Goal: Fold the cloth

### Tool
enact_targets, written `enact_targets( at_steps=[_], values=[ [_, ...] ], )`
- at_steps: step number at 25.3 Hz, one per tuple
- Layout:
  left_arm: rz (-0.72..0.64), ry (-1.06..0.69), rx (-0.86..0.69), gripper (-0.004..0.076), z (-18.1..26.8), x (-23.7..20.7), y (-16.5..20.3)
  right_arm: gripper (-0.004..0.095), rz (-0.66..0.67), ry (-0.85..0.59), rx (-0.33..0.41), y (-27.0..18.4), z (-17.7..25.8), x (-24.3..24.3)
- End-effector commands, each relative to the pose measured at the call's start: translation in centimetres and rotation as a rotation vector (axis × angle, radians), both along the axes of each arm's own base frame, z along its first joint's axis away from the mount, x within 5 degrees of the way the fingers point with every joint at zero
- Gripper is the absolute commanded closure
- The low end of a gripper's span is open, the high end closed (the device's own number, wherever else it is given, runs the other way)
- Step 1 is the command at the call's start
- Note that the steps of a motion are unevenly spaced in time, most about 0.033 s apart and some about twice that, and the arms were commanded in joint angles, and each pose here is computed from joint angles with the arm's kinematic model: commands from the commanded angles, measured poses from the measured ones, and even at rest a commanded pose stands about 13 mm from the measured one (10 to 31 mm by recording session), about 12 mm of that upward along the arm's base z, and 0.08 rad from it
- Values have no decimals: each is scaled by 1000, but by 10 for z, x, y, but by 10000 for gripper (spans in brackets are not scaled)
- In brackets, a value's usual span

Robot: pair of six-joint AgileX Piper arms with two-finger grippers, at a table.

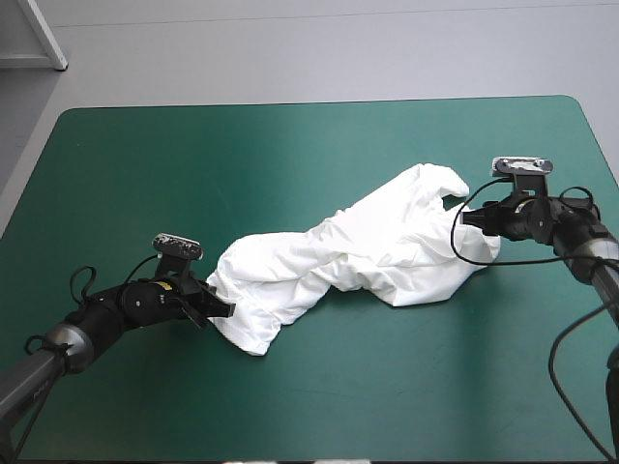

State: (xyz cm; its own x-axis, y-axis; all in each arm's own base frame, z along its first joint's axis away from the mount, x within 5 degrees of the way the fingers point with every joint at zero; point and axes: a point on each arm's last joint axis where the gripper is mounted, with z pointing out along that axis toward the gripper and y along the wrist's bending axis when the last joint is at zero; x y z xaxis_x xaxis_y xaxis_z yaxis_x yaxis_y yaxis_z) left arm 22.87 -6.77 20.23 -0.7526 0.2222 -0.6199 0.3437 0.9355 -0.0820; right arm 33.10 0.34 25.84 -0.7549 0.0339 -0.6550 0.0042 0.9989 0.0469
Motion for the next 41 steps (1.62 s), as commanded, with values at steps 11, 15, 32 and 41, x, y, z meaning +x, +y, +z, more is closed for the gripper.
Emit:
enact_targets(
  at_steps=[11, 15, 32, 41],
  values=[
    [30, -81, -34, 705, 17, 4, -1, 440, -6, -24, -8, -4, -17, 43],
    [35, -81, -38, 705, 17, 4, -1, 592, -10, -14, -3, -4, -23, 46],
    [-13, -701, -137, 705, 215, -9, 2, 925, -2, -666, -8, -3, 225, -25],
    [44, -1111, 81, 705, 370, -66, 30, 925, 12, -1010, -97, -3, 342, -121]
  ],
)
